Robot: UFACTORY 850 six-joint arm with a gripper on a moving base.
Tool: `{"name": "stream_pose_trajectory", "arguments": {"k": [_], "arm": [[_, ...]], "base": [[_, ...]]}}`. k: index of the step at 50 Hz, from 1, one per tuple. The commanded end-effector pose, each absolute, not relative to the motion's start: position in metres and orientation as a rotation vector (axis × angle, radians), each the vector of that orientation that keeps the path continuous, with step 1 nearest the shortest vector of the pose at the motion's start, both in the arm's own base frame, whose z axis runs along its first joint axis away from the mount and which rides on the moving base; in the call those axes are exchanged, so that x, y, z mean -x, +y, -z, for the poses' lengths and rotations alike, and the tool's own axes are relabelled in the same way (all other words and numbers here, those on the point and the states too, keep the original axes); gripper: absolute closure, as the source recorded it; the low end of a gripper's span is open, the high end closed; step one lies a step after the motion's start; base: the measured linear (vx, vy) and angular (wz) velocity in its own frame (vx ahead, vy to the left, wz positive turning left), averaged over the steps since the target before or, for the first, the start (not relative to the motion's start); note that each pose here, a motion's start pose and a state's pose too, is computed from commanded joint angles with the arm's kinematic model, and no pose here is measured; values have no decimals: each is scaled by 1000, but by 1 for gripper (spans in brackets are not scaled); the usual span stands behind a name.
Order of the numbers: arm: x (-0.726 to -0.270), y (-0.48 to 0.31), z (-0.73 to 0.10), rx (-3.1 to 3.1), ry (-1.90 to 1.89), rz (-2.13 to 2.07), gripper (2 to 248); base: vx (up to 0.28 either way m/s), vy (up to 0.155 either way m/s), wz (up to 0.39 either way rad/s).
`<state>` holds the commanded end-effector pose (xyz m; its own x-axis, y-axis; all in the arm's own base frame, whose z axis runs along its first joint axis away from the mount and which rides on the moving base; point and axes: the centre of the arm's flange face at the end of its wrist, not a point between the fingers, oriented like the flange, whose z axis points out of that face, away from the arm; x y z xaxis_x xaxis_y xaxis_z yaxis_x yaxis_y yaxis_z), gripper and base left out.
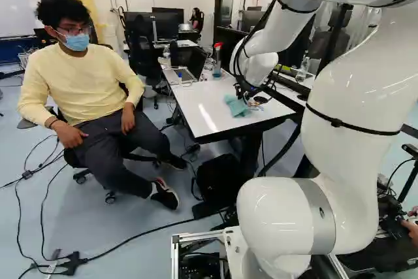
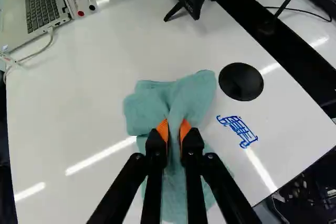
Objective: Clean the table with the green towel
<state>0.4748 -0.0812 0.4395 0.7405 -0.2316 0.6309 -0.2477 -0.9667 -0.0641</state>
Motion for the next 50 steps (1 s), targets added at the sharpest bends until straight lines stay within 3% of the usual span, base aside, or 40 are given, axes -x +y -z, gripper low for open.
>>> {"name": "stream_pose_trajectory", "arguments": {"k": [50], "arm": [[-465, -78, -432, -2989, -404, -855, 205]], "base": [[0, 0, 0]]}}
